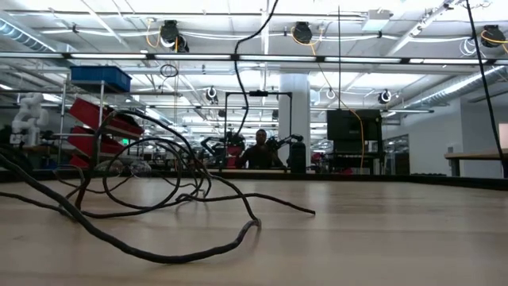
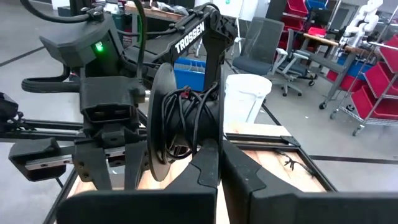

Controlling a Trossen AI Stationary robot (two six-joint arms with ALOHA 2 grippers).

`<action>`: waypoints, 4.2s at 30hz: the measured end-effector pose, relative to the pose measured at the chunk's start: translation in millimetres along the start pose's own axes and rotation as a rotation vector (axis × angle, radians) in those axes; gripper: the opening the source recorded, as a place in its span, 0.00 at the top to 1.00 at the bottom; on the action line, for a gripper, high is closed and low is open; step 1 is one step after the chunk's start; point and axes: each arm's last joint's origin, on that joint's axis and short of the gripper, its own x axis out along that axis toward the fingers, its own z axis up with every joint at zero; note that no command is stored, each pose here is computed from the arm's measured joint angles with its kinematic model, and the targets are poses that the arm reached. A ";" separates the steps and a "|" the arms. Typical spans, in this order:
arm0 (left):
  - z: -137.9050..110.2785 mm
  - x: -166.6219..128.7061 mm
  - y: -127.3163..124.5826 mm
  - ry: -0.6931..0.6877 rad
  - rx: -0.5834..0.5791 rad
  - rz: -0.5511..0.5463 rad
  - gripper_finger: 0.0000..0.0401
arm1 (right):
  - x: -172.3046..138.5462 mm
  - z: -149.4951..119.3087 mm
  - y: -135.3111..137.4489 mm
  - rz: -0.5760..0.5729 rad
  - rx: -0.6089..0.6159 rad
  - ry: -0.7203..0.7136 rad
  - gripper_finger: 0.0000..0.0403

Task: Coil cords
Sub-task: Coil the black wire onto the spool

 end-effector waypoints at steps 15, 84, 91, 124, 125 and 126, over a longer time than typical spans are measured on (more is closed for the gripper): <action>-38.9 15.6 -3.6 0.022 -0.042 -0.025 0.88 | -4.2 -5.3 2.2 0.188 0.031 0.072 1.00; -27.9 49.7 7.6 -0.157 -0.063 -0.046 0.56 | -25.9 3.5 -4.2 0.323 -0.018 0.069 1.00; -6.0 29.1 25.1 -0.072 -0.024 -0.128 0.56 | -23.8 4.6 -6.3 0.314 -0.025 0.057 1.00; -4.7 32.8 28.7 -0.093 -0.100 -0.061 0.56 | -20.7 4.3 -16.2 0.291 -0.016 0.073 1.00; -5.2 33.7 29.4 -0.090 -0.099 -0.058 0.56 | -21.2 4.6 -16.5 0.294 -0.016 0.072 1.00; -6.8 35.9 29.8 -0.087 -0.097 -0.053 0.56 | -21.8 4.8 -16.8 0.299 -0.016 0.072 1.00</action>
